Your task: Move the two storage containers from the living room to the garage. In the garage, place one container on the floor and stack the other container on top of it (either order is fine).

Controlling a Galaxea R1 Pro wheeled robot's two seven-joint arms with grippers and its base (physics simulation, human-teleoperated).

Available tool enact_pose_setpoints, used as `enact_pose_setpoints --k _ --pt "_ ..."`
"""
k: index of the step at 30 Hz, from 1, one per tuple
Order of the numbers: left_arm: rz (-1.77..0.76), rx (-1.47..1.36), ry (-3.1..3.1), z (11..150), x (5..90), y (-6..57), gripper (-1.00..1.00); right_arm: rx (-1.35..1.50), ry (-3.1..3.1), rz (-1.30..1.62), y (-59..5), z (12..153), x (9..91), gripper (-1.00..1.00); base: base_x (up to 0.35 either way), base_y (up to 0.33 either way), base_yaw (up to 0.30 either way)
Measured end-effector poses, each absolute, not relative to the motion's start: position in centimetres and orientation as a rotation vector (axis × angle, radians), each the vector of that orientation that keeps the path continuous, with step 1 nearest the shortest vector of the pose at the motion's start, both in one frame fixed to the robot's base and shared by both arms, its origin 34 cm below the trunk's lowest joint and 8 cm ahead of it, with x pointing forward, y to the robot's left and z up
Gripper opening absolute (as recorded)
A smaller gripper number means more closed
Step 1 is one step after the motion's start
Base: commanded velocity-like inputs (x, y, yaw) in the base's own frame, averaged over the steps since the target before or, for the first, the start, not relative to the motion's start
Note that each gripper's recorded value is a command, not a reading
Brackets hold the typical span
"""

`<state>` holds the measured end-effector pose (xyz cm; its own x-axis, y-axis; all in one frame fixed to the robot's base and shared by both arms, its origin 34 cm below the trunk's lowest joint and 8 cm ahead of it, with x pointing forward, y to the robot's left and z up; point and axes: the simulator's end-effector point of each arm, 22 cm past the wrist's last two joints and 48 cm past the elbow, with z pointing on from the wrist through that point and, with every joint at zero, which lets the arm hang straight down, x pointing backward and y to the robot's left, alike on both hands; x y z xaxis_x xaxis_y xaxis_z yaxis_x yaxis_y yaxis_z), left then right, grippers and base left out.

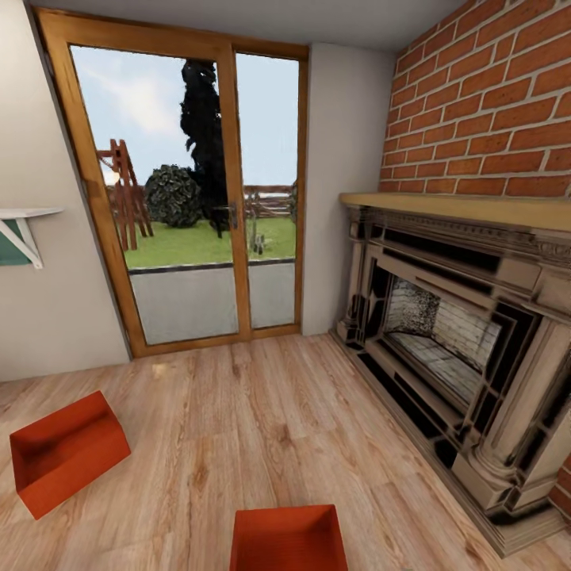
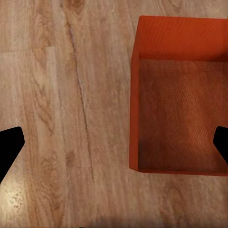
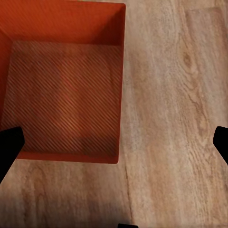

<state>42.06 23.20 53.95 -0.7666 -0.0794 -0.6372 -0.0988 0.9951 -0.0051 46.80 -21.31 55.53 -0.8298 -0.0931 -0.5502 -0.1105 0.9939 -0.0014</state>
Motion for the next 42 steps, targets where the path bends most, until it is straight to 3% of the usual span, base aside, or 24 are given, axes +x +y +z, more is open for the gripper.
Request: enact_pose_setpoints --k 42 --pt "0.037 -0.124 2.446 53.97 42.09 23.2 1.0 -0.141 2.555 0.04 -21.37 55.54 46.81 1.0 0.025 0.0 0.0"
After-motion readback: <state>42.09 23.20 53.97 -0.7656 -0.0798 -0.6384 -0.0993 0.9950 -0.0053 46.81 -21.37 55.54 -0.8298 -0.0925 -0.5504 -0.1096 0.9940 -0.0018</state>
